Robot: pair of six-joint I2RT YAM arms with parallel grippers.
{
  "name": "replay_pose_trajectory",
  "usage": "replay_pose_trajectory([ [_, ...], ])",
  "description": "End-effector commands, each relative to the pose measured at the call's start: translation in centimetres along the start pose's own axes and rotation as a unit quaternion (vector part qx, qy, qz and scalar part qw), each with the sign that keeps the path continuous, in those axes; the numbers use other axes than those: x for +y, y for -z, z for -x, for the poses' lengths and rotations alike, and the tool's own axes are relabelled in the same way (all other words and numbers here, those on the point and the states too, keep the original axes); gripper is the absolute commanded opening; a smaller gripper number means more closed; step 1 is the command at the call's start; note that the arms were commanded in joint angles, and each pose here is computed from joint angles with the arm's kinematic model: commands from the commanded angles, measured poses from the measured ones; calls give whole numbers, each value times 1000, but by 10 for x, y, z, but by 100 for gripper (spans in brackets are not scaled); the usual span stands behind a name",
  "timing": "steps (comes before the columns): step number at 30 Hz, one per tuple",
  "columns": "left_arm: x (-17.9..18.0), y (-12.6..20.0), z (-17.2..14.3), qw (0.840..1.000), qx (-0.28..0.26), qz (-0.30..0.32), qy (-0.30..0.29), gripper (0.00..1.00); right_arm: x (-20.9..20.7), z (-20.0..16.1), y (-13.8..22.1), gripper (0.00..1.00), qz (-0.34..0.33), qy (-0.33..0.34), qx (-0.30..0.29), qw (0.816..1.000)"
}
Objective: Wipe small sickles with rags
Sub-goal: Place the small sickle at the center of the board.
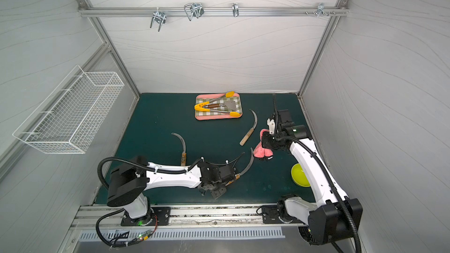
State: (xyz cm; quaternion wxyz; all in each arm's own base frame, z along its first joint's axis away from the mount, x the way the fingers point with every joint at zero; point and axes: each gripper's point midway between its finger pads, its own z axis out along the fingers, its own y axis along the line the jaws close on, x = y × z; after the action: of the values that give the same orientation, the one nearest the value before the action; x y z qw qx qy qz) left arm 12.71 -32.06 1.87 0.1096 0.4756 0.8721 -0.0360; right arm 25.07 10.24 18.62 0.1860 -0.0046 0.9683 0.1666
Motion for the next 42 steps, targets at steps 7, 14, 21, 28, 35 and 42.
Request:
replay_pose_trajectory([
  [7, 3, 0, 55, 997, -60, -35, 11, 0, -5, -14, 1, 15, -15, 10, 29, 999],
  [14, 9, -7, 75, 997, -66, -42, 4, 0, -3, -11, -2, 15, -11, 11, 28, 999],
  [21, 11, -13, 89, 997, -68, -39, -5, 4, -2, -12, -8, 15, -5, 10, 33, 999],
  [28, 13, -9, 102, 994, -102, -38, 1, 33, 0, -13, -9, 16, 1, 12, 37, 999],
  [35, 18, -4, 99, 987, -152, -32, 32, 43, 6, -17, -8, 17, 3, 21, 41, 999],
  [42, 25, 1, 85, 972, -217, -37, 82, 46, 17, -22, -9, 17, 1, 42, 50, 998],
])
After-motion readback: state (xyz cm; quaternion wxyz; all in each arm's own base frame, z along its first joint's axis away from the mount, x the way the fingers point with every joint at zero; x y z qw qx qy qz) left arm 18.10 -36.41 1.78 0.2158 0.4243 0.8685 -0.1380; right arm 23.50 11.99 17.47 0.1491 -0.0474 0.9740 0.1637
